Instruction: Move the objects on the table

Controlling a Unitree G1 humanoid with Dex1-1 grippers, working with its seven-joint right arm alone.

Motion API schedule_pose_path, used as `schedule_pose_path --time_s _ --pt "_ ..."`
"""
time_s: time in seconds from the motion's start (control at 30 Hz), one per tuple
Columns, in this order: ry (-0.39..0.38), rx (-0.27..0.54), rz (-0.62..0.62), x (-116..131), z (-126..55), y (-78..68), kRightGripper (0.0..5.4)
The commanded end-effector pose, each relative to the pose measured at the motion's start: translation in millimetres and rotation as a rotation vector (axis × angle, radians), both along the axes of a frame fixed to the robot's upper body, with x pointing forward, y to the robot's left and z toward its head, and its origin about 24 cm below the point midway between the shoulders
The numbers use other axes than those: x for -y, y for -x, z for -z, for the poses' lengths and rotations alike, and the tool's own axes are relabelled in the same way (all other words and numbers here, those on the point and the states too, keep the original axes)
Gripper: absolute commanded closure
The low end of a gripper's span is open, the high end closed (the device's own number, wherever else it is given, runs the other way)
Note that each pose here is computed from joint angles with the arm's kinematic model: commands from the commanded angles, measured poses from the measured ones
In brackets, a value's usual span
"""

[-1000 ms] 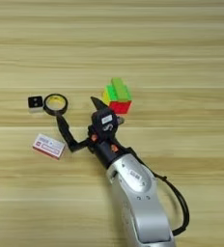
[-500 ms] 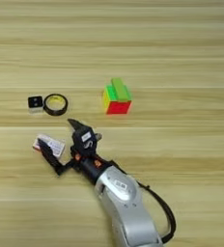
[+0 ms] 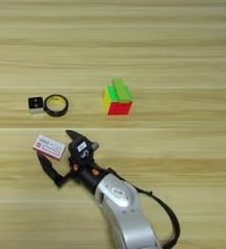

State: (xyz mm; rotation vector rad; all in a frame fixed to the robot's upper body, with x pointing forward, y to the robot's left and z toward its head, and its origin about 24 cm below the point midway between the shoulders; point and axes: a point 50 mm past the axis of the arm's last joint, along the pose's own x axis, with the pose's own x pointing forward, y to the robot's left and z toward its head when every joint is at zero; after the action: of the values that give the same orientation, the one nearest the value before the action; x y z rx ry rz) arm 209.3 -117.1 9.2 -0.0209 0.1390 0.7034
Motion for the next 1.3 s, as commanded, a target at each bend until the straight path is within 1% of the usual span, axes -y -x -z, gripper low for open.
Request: schedule_pose_path --time_s 0.03,0.23,0.57,0.83,1.0,1.3 --pt "0.007 0.104 0.011 -0.3 -17.3 -10.7 0.03" --pt "0.031 0.1 0.032 2.2 -16.8 -11.2 0.03" --pt "0.052 0.063 0.03 3.9 -11.2 -9.9 1.09" --pt "0.062 0.056 0.042 3.9 -9.6 -11.2 1.99" --pt "0.068 0.043 0.04 3.5 -6.0 -12.1 2.45" --pt "0.065 0.04 0.034 3.9 -5.2 -11.7 3.31"
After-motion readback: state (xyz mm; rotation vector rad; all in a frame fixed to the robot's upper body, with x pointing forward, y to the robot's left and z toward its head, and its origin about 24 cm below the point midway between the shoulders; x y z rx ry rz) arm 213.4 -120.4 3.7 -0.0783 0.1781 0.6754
